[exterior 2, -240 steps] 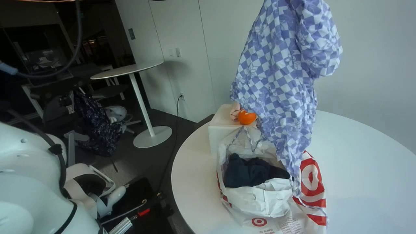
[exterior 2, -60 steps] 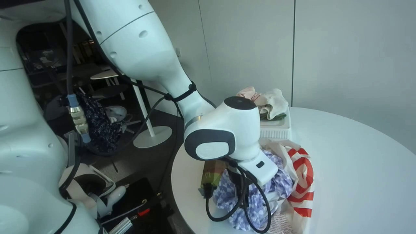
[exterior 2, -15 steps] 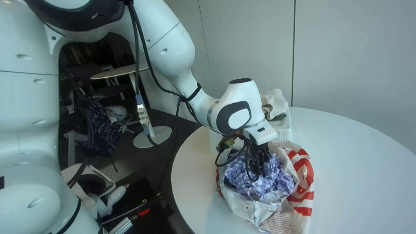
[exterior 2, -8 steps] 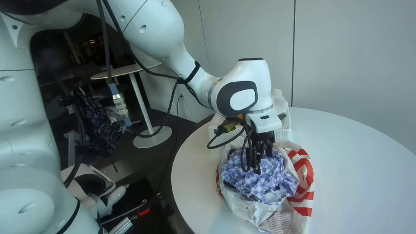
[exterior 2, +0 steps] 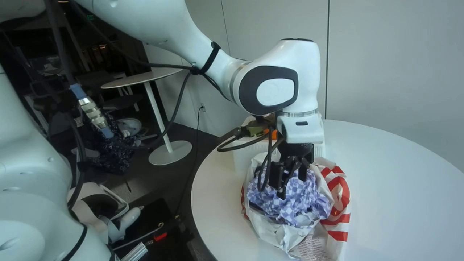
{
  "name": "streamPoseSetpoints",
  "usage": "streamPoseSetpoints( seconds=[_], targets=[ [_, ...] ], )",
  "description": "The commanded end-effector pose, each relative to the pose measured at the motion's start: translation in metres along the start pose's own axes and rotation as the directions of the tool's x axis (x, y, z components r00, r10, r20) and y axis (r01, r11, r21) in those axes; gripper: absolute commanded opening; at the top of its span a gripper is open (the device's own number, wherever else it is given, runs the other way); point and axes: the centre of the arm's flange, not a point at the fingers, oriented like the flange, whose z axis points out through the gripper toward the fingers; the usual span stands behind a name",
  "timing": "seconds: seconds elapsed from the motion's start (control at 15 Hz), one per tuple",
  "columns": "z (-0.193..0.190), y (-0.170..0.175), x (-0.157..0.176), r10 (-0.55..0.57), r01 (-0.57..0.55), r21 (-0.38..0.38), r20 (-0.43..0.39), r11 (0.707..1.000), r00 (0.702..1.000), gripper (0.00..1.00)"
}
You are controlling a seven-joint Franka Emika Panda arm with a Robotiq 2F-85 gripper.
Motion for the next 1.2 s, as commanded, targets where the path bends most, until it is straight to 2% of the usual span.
streamPoseSetpoints(
  seconds=[0.0,0.33,0.8,1.0,1.13],
  targets=[
    [0.006,0.028,0.003,0.039,-0.04,-0.108,-0.008,0.993,0.999,1.0],
    [0.049,0.053,-0.013,-0.003,0.012,-0.264,0.035,0.964,0.999,1.0],
    [0.126,0.019,-0.013,0.103,-0.134,-0.225,-0.144,0.965,0.984,1.0],
    [0.146,0.017,-0.012,0.113,-0.149,-0.278,-0.143,0.949,0.983,1.0],
    [0.146,0.018,-0.014,0.119,-0.158,-0.277,-0.152,0.948,0.981,1.0]
  ],
)
